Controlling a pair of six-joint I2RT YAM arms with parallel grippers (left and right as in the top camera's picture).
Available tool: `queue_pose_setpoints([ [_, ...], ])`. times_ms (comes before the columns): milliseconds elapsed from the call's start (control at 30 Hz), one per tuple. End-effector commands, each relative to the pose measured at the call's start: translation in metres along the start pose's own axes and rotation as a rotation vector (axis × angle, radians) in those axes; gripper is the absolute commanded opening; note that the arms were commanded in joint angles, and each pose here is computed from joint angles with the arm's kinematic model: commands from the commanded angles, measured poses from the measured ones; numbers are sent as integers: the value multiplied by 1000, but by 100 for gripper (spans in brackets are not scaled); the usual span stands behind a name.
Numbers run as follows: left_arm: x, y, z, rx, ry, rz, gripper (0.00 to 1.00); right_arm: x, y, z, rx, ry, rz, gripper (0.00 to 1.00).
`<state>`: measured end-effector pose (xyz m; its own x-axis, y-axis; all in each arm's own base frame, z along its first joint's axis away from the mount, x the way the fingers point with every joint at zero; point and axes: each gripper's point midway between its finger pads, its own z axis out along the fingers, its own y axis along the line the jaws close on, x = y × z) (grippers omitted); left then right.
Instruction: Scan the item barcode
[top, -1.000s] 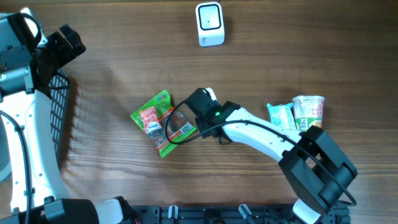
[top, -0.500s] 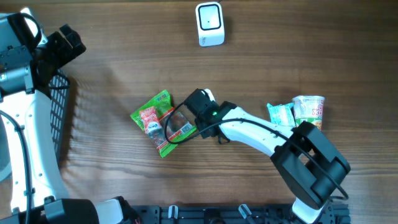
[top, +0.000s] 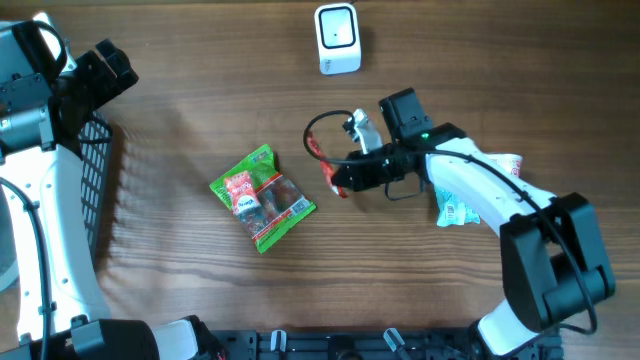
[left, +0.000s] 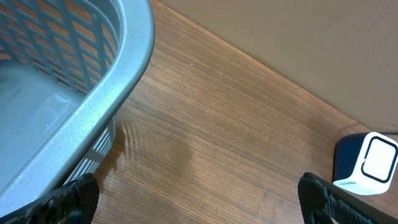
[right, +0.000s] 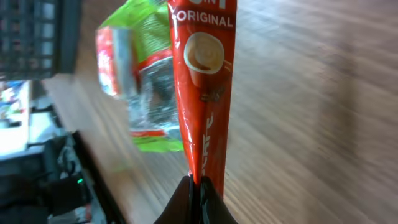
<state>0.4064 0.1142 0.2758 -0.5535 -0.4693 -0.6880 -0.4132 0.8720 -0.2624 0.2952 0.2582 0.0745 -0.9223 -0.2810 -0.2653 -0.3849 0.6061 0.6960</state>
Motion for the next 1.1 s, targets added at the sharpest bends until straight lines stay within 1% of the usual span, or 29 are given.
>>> queue_pose_setpoints([
  [0,-6,-2,-4,11,-16,-2,100,27,6,26,-222,85,42,4],
  [133,-6,-2,-4,11,-16,-2,100,38,-12,39,-321,122,113,4],
  [167,-6,-2,-4,11,-16,-2,100,39,-26,39,-317,115,134,4],
  [300,-6,-2,-4,11,-16,-2,100,35,-64,35,-173,78,177,4],
  [333,-6,-2,-4,11,-16,-2,100,37,-72,36,-128,83,181,14],
  [367,-6,-2,-4,11,-16,-2,100,39,-78,36,-91,88,186,17],
  [400,-6,-2,-4,11,-16,-2,100,42,-84,36,-54,98,193,20],
  [467,-6,-2,-4,11,-16,-2,100,44,-89,36,-21,103,197,20],
  [500,-6,-2,-4,11,-16,-2,100,44,-89,36,-20,102,195,25],
  [533,-6,-2,-4,11,-16,-2,100,43,-88,36,-28,100,194,34],
  [700,-5,-2,-4,11,-16,-2,100,39,-92,31,-33,82,236,36],
  [767,-6,-2,-4,11,-16,-2,100,37,-94,29,-32,73,241,33],
  [800,-6,-2,-4,11,-16,-2,100,30,-91,25,-24,58,219,32],
  [900,-5,-2,-4,11,-16,-2,100,0,-71,-7,53,-22,128,32],
  [933,-6,-2,-4,11,-16,-2,100,-4,-61,-18,91,-42,96,33],
  [967,-6,-2,-4,11,-16,-2,100,-3,-56,-25,151,-43,73,33],
  [1000,-6,-2,-4,11,-16,-2,100,6,-54,-27,292,-15,31,35],
  [1067,-6,-2,-4,11,-16,-2,100,16,-44,-10,416,32,-72,36],
])
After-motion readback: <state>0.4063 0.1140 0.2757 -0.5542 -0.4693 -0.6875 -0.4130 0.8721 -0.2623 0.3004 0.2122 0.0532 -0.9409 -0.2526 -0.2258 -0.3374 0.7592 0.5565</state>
